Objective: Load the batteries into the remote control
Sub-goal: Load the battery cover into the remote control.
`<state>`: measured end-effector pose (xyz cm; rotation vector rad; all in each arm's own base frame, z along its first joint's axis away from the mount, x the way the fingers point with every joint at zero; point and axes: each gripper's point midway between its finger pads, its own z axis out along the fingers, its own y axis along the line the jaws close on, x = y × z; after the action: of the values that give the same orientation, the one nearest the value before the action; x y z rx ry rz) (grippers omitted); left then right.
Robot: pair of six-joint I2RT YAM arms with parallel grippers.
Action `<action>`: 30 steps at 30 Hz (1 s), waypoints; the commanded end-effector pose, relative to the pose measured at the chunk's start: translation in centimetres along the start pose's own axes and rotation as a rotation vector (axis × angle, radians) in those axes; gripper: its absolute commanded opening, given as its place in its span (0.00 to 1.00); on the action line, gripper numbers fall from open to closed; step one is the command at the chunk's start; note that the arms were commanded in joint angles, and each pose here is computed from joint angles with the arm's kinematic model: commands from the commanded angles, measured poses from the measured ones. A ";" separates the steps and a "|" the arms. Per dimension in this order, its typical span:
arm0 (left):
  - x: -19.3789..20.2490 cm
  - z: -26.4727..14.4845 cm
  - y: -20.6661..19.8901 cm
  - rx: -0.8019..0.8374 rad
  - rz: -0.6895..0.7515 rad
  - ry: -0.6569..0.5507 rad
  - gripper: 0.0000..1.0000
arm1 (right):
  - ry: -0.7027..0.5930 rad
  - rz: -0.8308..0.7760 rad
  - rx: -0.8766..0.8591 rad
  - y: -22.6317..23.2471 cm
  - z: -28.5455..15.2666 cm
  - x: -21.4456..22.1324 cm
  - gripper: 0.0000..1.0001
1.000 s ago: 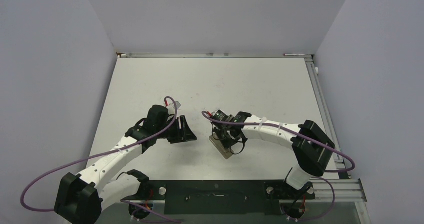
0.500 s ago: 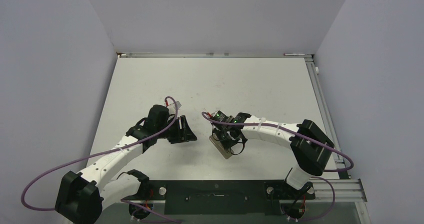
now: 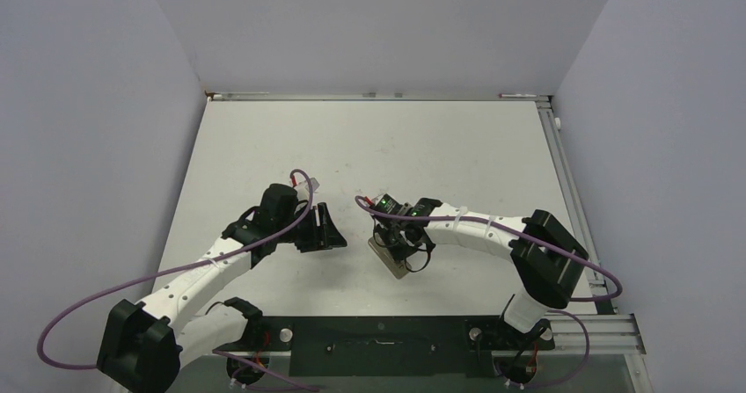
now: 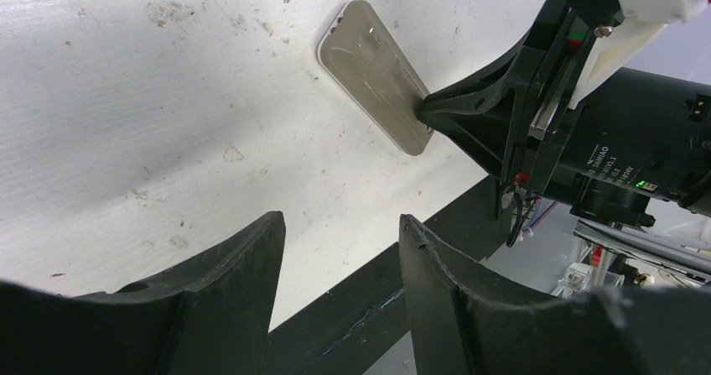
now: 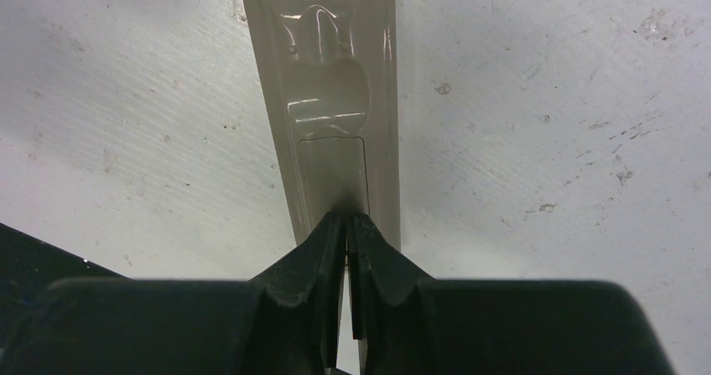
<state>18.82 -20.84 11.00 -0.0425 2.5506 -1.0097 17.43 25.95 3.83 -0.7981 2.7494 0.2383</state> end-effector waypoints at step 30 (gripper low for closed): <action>-1.1 -0.3 -0.9 0.029 0.027 -0.032 0.49 | -0.137 0.042 0.023 0.9 -3.8 -1.8 0.09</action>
<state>18.82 -20.83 10.99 -0.0427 2.5506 -1.0093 17.04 26.18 6.64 -0.7358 2.6842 0.2404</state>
